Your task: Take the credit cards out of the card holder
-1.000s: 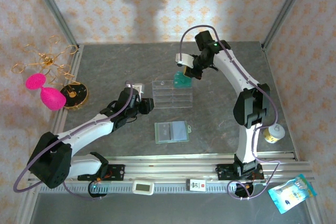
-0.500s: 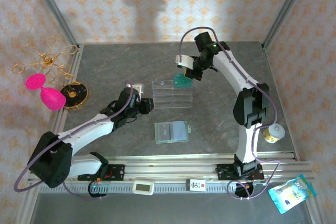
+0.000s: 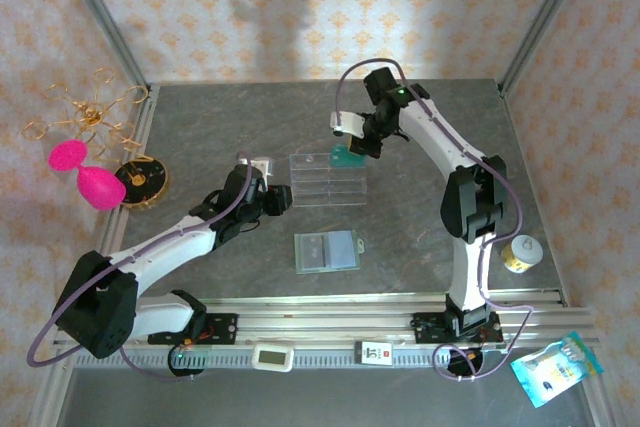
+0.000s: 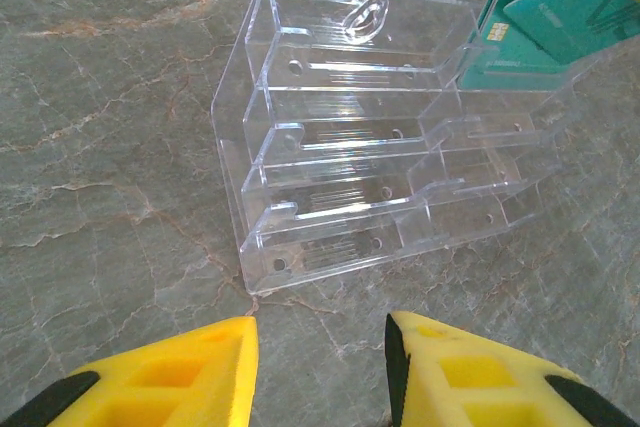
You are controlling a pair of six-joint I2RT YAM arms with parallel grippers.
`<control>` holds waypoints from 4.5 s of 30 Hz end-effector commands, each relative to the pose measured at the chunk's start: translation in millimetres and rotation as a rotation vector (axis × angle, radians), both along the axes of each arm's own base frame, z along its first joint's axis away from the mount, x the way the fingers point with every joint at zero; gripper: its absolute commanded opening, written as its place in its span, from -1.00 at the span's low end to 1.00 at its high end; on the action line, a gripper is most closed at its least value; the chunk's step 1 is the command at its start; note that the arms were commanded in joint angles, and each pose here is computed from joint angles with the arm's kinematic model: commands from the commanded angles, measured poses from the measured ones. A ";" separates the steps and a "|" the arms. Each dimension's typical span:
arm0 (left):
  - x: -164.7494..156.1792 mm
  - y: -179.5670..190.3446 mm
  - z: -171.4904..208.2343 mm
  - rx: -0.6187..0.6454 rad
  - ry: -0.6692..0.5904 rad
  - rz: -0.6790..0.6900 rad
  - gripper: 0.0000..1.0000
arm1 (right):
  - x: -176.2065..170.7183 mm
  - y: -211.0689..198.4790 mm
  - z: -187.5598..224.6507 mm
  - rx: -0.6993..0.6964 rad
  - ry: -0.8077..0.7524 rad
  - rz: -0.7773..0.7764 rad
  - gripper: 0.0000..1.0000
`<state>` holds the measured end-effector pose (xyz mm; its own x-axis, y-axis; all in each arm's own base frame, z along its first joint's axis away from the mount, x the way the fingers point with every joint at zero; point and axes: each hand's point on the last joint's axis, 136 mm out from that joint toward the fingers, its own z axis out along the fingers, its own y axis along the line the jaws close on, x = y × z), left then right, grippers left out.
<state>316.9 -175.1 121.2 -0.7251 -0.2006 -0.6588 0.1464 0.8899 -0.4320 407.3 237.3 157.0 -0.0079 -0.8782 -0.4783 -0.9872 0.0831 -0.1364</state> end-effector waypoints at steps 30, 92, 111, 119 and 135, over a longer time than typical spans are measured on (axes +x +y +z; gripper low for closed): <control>-36.7 10.6 29.0 -0.302 -0.114 0.060 -0.11 | -49.7 81.2 77.9 0.860 0.189 -0.810 -0.09; -94.2 -86.1 -54.7 -0.298 0.151 -0.289 -0.90 | -203.9 69.6 -40.2 0.683 0.194 -1.129 -0.25; -88.6 -90.5 -29.2 -0.222 0.077 -0.261 -0.80 | -204.8 32.4 -7.5 0.825 0.263 -1.211 -0.36; -101.8 -24.9 -59.8 -0.215 0.123 -0.112 -1.00 | -222.8 104.3 -43.8 0.622 0.663 -0.948 -0.49; -103.2 -22.6 -96.7 -0.118 0.191 -0.135 -1.00 | -216.0 114.7 -100.6 0.477 0.747 -1.046 -0.52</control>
<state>207.8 -197.6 23.5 -0.8671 -0.1754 -0.4663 0.1510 0.7994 -0.5815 183.6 347.2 54.1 -0.9447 -0.0798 -0.3180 -0.2766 0.7148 0.6423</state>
